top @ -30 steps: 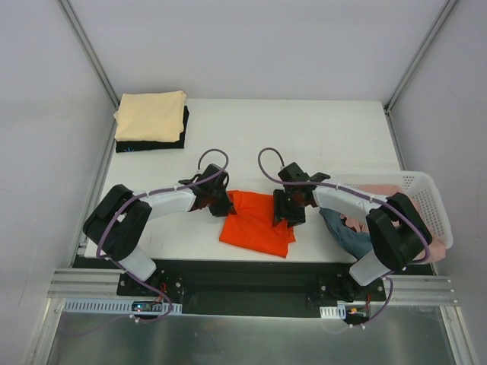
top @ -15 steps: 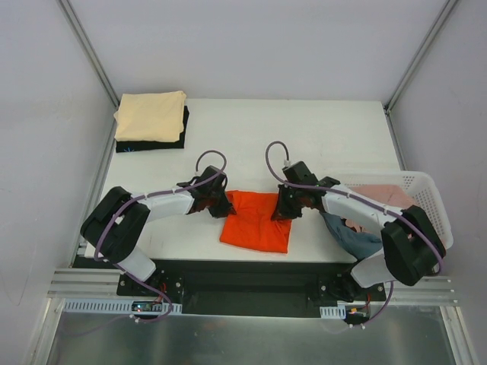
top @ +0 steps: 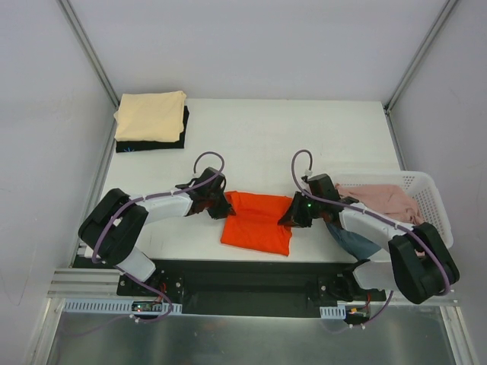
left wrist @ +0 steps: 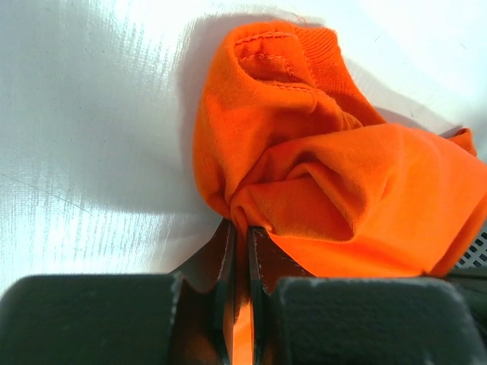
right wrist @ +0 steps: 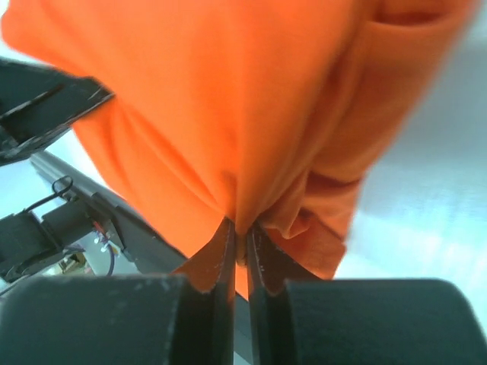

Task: Fold and stack the t-shirts
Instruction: Fold the long partially folded tshirt into a neat square

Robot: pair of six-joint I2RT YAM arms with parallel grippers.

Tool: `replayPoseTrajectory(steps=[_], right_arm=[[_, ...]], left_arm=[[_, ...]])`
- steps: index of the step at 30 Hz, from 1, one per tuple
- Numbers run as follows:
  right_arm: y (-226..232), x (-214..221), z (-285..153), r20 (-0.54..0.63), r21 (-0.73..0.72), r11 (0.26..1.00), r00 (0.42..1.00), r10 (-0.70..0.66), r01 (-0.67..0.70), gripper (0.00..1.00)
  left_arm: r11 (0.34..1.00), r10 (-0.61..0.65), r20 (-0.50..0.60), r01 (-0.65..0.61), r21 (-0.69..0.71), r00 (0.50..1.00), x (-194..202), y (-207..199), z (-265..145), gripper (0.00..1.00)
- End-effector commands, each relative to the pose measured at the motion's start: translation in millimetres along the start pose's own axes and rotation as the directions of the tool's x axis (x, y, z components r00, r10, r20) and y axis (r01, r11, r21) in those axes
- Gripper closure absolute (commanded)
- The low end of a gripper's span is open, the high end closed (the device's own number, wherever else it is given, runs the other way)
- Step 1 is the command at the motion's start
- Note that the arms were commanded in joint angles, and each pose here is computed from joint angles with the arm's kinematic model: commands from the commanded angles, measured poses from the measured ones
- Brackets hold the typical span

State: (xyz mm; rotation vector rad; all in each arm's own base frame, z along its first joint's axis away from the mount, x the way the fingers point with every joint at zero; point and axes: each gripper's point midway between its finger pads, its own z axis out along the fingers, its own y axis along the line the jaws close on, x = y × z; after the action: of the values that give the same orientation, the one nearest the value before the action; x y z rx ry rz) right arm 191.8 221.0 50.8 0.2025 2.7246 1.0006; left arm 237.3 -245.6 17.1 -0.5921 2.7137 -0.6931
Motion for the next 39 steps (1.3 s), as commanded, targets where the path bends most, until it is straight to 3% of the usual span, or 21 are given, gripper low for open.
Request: replayPoseTrajectory(steps=[1, 7, 9, 11, 12, 14, 15, 18, 28, 37, 39], right_arm=[[-25, -14, 0, 0.041, 0.045, 0.999, 0.999, 0.000, -0.002, 0.90], [-47, -16, 7, -0.002, 0.141, 0.988, 0.998, -0.062, 0.062, 0.68], [-43, -16, 5, -0.012, 0.128, 0.989, 0.997, -0.074, 0.074, 0.60], [-36, -18, 0, -0.006, 0.112, 0.989, 0.996, -0.091, 0.091, 0.58], [-34, -20, -3, 0.000, 0.114, 0.988, 0.995, -0.101, 0.101, 0.57], [-28, -22, -16, 0.006, 0.120, 0.983, 0.990, -0.140, 0.138, 0.53], [-28, -24, -20, 0.017, 0.136, 0.979, 0.988, -0.153, 0.149, 0.48], [-26, -25, -38, 0.027, 0.170, 0.967, 0.980, -0.198, 0.191, 0.40], [-33, 4, -42, -0.060, 0.253, 0.933, 0.967, -0.248, 0.255, 0.36], [-38, 1, -8, -0.073, 0.289, 0.933, 0.977, -0.201, 0.213, 0.47], [-33, 3, -5, -0.079, 0.260, 0.943, 0.978, -0.193, 0.207, 0.54]], left_arm=[[0.995, 0.020, -0.031, -0.023, -0.095, 0.999, 12, 25, 4, 1.00], [0.995, 0.085, -0.063, -0.088, -0.046, 0.994, 15, 16, -2, 1.00], [0.994, 0.107, -0.061, -0.109, -0.025, 0.992, 15, 11, -6, 0.90], [0.993, 0.117, -0.054, -0.118, -0.010, 0.992, 14, 8, -10, 0.81], [0.992, 0.126, -0.052, -0.125, 0.011, 0.991, 14, 4, -14, 0.67], [0.987, 0.155, -0.044, -0.153, 0.039, 0.987, 14, -1, -20, 0.54], [0.985, 0.167, -0.052, -0.164, 0.053, 0.985, 15, -2, -23, 0.42], [0.977, 0.204, -0.060, -0.199, 0.074, 0.977, 18, -4, -26, 0.28], [0.971, 0.234, -0.115, -0.225, 0.084, 0.965, 22, -10, -9, 0.23], [0.974, 0.223, -0.140, -0.214, 0.077, 0.965, 24, -8, 2, 0.32], [0.977, 0.210, -0.142, -0.204, 0.057, 0.967, 26, -1, 3, 0.35]])
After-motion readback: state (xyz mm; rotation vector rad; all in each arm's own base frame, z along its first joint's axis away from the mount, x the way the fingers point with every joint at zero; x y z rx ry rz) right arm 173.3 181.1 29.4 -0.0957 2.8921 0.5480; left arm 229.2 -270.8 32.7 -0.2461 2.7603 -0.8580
